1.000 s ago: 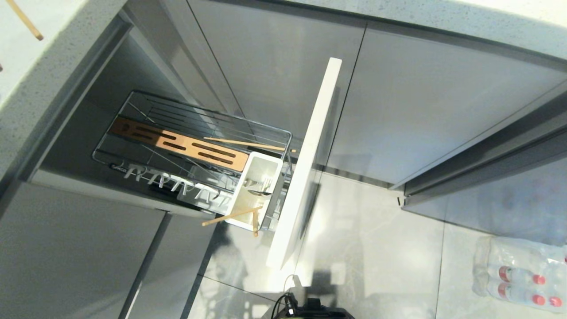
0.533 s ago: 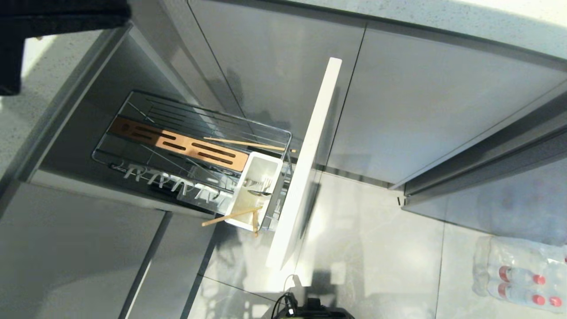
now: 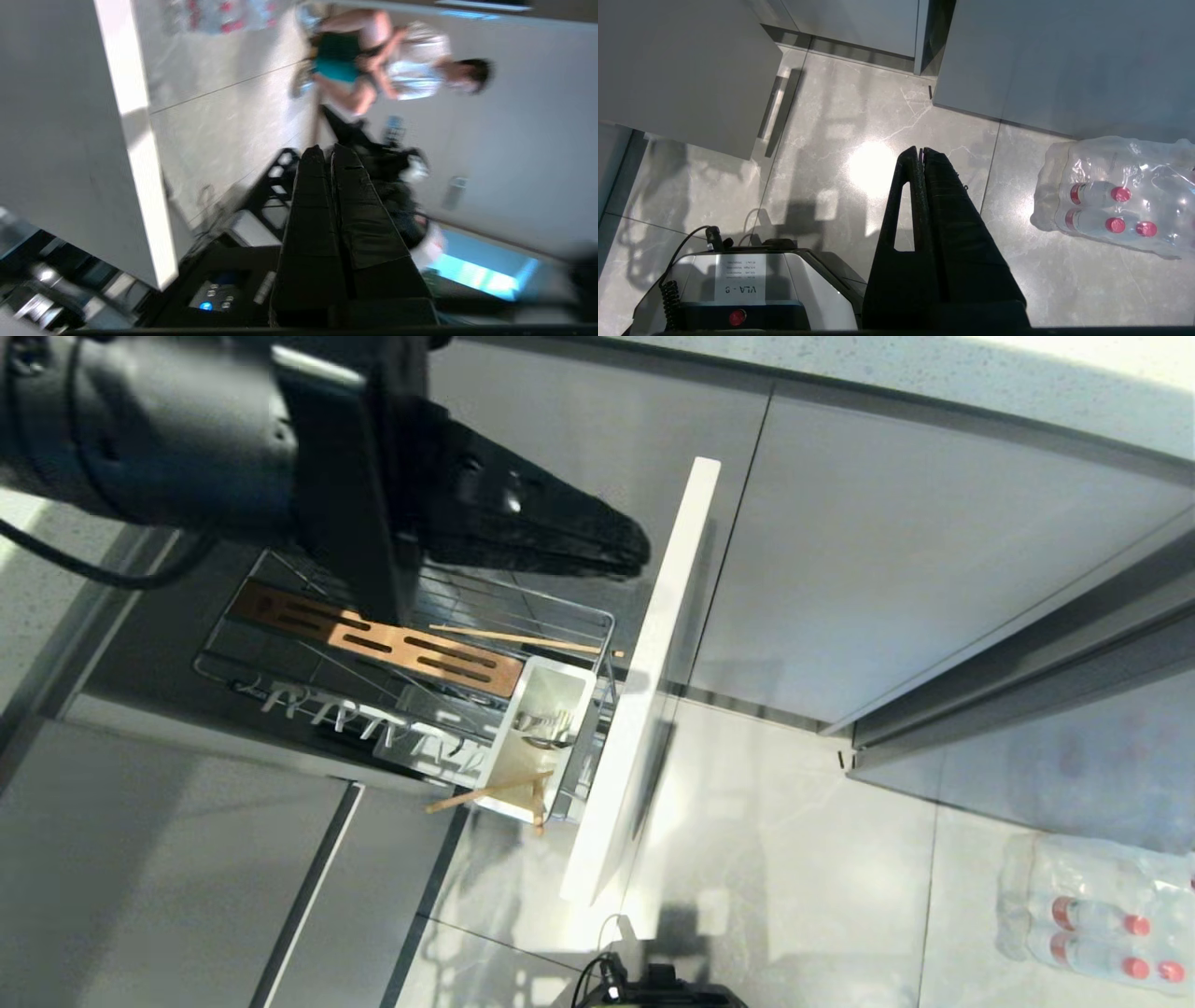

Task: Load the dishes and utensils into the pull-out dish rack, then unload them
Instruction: Close the cupboard

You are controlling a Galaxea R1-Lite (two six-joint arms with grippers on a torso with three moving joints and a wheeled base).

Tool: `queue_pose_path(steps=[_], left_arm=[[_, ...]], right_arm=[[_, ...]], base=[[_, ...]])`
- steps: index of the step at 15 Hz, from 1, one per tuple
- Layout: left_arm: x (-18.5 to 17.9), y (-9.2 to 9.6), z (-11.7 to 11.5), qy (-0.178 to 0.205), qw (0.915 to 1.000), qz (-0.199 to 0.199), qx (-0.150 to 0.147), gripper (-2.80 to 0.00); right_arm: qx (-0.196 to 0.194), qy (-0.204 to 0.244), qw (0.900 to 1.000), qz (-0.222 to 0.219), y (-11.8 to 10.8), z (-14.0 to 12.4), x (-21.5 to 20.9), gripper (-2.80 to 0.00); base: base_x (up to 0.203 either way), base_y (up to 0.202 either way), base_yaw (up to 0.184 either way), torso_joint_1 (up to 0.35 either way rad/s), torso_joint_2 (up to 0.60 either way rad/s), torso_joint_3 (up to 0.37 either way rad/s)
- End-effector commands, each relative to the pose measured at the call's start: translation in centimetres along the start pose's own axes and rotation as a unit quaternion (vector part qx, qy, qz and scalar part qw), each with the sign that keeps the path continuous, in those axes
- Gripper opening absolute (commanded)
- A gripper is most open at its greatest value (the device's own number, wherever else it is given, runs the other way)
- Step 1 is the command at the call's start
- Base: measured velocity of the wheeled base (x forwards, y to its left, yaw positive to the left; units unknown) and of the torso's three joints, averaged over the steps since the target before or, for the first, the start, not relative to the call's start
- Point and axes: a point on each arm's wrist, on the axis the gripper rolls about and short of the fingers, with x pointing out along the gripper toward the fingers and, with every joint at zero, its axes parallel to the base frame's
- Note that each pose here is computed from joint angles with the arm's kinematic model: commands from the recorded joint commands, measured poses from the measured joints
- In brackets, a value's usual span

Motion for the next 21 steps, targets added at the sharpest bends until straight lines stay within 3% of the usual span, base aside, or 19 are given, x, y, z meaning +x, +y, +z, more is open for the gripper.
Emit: queue_pose_path(steps=[1,4,7,12,17,21], left_arm=[[3.5,0.9,-0.2,0.025,0.999,0.037,-0.009,-2.8],[6.6,1.1,-0.8,0.017,0.9923,0.122,0.0,-2.8],[8.6,0.7,-1.7,0.013,0.985,0.171,0.017,-2.8],[8.9,0.8,-1.8,0.006,0.9814,0.191,0.019,-2.8],[9.4,1.2,-1.7,-0.018,0.9697,0.242,0.028,-2.8],[9.4,1.1,-1.8,-0.025,0.9661,0.255,0.032,-2.8]], right_arm=[[0.0,0.0,1.0,0.0,0.0,0.0,0.0,-2.8],[0.0,0.0,1.0,0.0,0.0,0.0,0.0,-2.8],[0.0,0.0,1.0,0.0,0.0,0.0,0.0,-2.8],[0.001,0.0,1.0,0.0,0.0,0.0,0.0,-2.8],[0.0,0.0,1.0,0.0,0.0,0.0,0.0,-2.8],[0.0,0.0,1.0,-0.001,0.0,0.0,0.0,-2.8]], base=[[0.0,0.0,0.0,0.0,0.0,0.0],[0.0,0.0,0.0,0.0,0.0,0.0],[0.0,0.0,0.0,0.0,0.0,0.0],[0.0,0.0,0.0,0.0,0.0,0.0],[0.0,0.0,0.0,0.0,0.0,0.0],[0.0,0.0,0.0,0.0,0.0,0.0]])
